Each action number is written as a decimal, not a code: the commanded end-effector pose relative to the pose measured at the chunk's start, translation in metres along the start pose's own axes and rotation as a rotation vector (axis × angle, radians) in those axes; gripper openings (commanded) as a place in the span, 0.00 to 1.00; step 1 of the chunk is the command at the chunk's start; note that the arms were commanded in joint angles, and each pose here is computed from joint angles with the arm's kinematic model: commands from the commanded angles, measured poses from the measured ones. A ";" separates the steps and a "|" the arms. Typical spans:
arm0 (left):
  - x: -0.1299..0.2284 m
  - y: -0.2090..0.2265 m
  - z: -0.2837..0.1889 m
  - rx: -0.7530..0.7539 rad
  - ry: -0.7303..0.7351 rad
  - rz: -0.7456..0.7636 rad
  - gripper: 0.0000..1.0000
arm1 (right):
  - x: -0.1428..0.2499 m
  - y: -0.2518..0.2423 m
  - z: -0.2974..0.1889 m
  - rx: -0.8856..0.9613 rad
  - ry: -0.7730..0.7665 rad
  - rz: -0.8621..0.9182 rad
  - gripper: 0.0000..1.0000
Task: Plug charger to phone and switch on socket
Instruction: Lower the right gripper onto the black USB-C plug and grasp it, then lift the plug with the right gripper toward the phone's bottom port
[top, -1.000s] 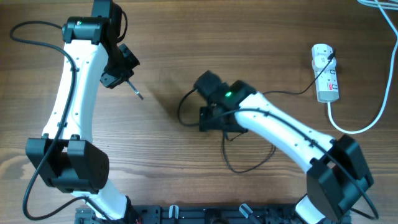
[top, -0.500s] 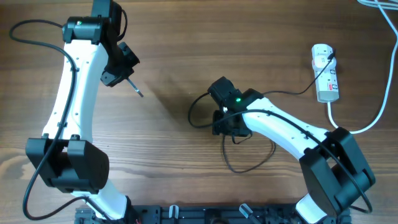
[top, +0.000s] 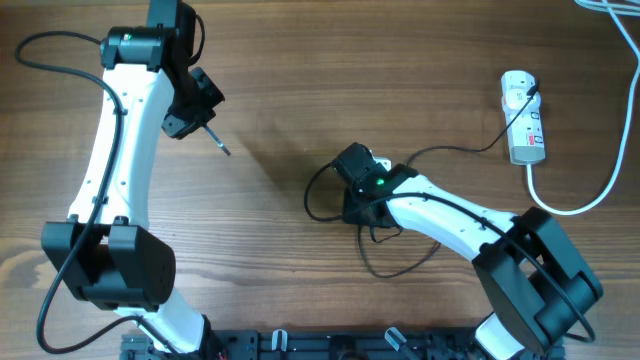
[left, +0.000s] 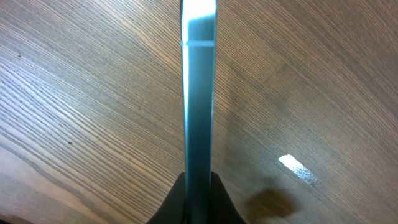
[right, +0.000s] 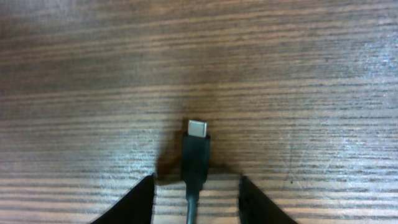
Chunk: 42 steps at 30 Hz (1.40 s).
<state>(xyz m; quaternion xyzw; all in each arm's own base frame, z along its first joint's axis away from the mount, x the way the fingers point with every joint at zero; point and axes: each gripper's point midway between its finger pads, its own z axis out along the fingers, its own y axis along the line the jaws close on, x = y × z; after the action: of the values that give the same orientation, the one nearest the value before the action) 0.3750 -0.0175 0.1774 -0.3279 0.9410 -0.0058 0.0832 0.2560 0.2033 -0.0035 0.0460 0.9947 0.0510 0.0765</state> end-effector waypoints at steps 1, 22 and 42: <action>-0.003 -0.002 -0.006 0.008 -0.023 0.013 0.04 | 0.012 -0.012 0.012 0.041 0.032 0.006 0.39; -0.008 -0.006 -0.006 0.026 -0.042 0.011 0.04 | 0.031 -0.033 0.036 0.164 0.108 -0.031 0.32; -0.007 -0.006 -0.006 0.028 -0.040 0.011 0.04 | 0.052 -0.026 0.036 0.118 0.213 0.030 0.31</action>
<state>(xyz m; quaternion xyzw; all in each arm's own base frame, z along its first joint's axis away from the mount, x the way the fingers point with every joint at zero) 0.3815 -0.0180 0.1785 -0.3278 0.9398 -0.0110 0.0954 0.2545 0.2004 -0.0079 0.0425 0.9965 0.0215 0.0683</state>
